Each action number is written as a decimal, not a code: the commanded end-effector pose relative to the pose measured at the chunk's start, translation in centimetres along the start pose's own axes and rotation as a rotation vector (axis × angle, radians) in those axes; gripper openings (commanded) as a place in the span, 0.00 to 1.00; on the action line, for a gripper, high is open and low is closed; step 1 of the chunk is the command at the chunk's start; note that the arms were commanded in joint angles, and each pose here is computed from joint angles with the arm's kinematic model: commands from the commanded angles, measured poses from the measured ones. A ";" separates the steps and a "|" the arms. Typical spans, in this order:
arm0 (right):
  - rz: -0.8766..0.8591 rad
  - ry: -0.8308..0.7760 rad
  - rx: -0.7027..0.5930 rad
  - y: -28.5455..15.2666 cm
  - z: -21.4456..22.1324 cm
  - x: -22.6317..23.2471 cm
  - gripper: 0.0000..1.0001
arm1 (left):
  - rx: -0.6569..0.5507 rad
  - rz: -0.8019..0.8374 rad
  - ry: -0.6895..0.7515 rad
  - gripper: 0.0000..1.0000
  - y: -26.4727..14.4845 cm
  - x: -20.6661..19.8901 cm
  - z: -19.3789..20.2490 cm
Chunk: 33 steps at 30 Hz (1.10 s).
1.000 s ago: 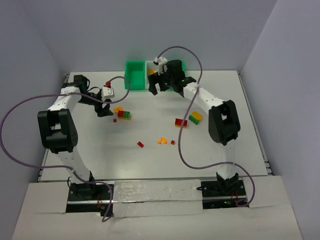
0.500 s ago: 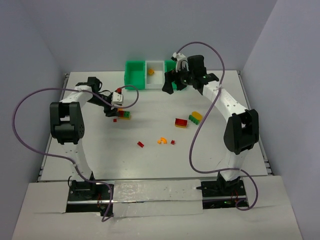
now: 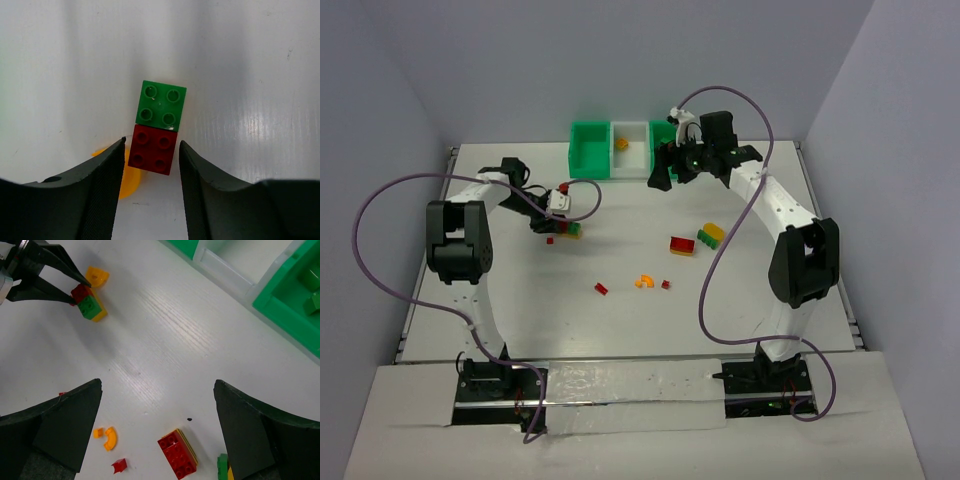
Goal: Sort the legos into containers by color
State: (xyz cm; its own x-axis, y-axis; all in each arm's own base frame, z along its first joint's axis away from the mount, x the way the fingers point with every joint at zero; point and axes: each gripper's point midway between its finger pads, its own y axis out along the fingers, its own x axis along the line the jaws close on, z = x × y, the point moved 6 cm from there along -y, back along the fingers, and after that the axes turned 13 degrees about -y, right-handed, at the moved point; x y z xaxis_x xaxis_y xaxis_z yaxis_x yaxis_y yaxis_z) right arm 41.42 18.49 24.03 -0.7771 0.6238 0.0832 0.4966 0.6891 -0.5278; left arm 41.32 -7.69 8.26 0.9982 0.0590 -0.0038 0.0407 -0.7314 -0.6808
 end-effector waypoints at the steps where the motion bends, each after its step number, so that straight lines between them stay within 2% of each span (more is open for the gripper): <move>1: -0.020 -0.011 -0.033 -0.6 -1.3 -0.2 1.00 | -0.009 0.003 0.045 0.47 0.0 0.4 -0.6; 10: -0.084 0.029 -0.087 -0.5 -1.1 1.1 1.00 | -0.024 0.017 0.066 0.25 -0.3 -0.5 -2.3; 20: -0.352 -0.034 -0.138 -0.5 -0.9 6.6 0.95 | -0.220 0.124 0.005 0.00 -1.0 -6.5 -11.8; 22: -0.408 -0.044 -0.129 -0.4 -0.6 8.1 0.93 | -0.273 0.161 -0.034 0.00 -1.4 -7.5 -13.8; 27: -0.478 -0.081 -0.109 -0.3 -0.1 10.7 0.89 | -0.296 0.256 -0.137 0.00 -1.4 -9.0 -15.9; 33: -0.553 -0.079 -0.090 -0.6 0.5 12.3 0.85 | -0.344 0.301 -0.212 0.00 -1.5 -9.3 -16.7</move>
State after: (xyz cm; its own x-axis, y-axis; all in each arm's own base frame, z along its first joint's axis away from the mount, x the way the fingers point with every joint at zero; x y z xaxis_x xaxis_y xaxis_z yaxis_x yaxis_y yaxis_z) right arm 33.00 25.70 22.55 -0.9317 0.2067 0.2987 0.0754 0.9145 -0.3974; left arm 33.58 -17.48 19.59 0.9690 -0.0493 -0.2421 -0.1565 -0.8805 -0.4474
